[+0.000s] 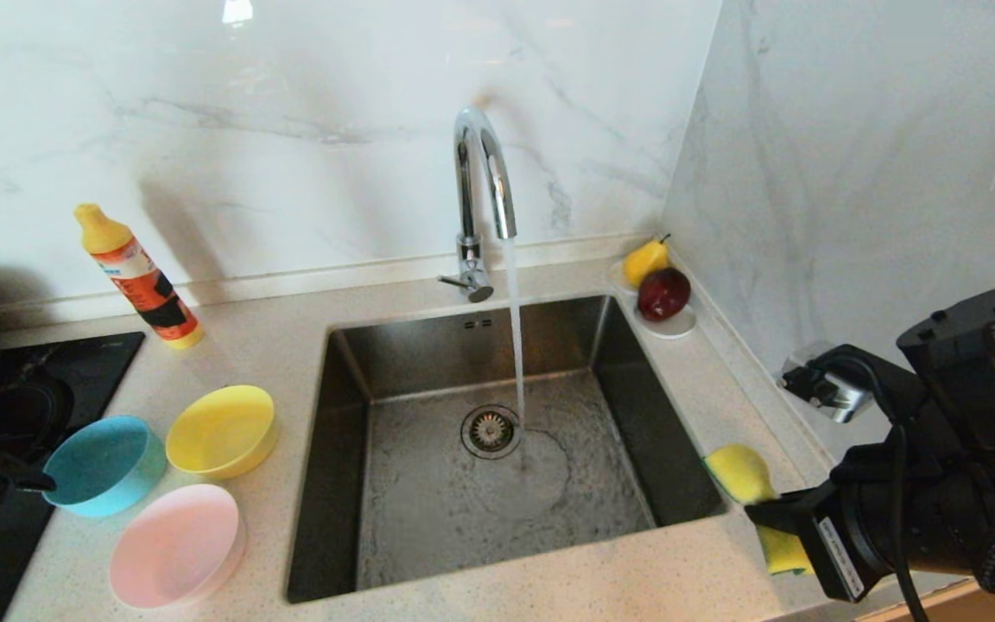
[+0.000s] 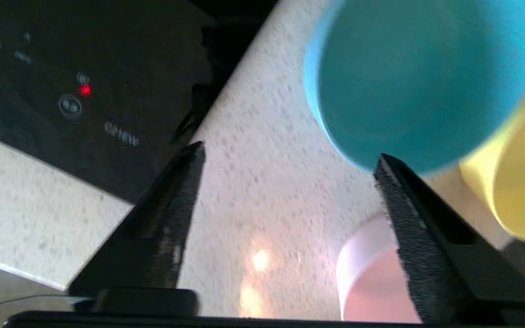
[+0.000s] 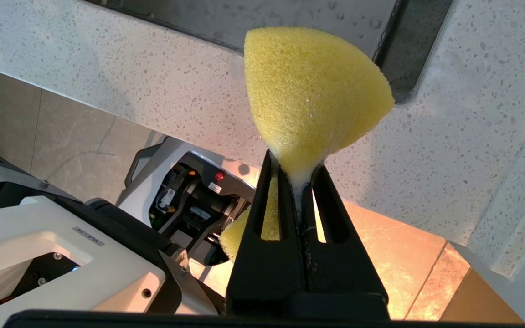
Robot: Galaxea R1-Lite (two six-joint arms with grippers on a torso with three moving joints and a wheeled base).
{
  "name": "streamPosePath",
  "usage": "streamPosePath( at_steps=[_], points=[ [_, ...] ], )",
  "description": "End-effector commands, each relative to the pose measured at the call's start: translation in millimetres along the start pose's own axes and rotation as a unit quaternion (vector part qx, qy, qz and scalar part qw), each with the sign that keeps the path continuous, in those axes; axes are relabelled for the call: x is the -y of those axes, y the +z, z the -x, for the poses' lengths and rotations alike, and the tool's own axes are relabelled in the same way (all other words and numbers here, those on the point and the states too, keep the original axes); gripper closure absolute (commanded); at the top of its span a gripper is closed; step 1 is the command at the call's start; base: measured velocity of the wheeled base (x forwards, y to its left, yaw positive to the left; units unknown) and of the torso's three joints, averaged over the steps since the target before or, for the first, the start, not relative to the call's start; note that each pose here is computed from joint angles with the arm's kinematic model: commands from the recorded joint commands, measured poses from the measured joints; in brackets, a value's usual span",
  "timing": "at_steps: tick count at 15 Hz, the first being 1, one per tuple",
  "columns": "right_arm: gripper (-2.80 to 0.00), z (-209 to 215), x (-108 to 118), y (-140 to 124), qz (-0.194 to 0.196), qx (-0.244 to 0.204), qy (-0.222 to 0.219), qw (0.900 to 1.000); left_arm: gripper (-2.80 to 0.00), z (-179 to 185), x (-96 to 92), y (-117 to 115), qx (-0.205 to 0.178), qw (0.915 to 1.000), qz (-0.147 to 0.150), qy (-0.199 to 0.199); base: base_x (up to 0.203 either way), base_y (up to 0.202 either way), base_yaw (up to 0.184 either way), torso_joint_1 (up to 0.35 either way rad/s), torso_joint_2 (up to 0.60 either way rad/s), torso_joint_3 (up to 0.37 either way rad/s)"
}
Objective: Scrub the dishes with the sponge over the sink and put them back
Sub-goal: Pick up a bowl and the sponge
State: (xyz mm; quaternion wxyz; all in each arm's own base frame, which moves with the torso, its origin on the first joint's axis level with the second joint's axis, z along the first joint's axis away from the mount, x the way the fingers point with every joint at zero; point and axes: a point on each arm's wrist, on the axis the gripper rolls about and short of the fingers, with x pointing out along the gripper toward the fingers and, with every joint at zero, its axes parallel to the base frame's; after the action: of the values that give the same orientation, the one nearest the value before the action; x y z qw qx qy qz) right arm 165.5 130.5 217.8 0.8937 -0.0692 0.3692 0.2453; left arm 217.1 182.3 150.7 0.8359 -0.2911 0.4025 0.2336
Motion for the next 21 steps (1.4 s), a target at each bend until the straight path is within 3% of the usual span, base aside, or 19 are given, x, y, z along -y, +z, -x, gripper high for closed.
streamPosePath(
  at_steps=[1, 8, 20, 21],
  points=[
    [0.00, 0, 0, 0, -0.001, -0.001, -0.001, 1.000, -2.80, -8, -4.1, -3, -0.015, 0.9999, 0.007, 0.003, 0.000, 0.000, 0.000, 0.000, 0.00, 0.000],
    [0.00, -1, 1, 0, -0.002, -0.002, -0.003, 1.000, -2.80, -35, -12.1, -2, -0.039, 0.9977, 0.055, 0.011, 0.000, 0.000, 0.000, 0.000, 0.00, 0.000],
    [0.00, -1, 2, 0, -0.002, -0.002, -0.004, 1.000, -2.80, -45, -14.8, -4, -0.053, 0.9960, 0.071, 0.015, 0.000, 0.000, 0.000, 0.000, 0.00, 0.000],
    [0.00, -1, 2, 0, -0.002, -0.001, -0.004, 1.000, 0.00, -45, -14.8, -3, -0.053, 0.9960, 0.070, 0.015, 0.000, 0.000, 0.000, 0.000, 0.00, 0.000]
  ],
)
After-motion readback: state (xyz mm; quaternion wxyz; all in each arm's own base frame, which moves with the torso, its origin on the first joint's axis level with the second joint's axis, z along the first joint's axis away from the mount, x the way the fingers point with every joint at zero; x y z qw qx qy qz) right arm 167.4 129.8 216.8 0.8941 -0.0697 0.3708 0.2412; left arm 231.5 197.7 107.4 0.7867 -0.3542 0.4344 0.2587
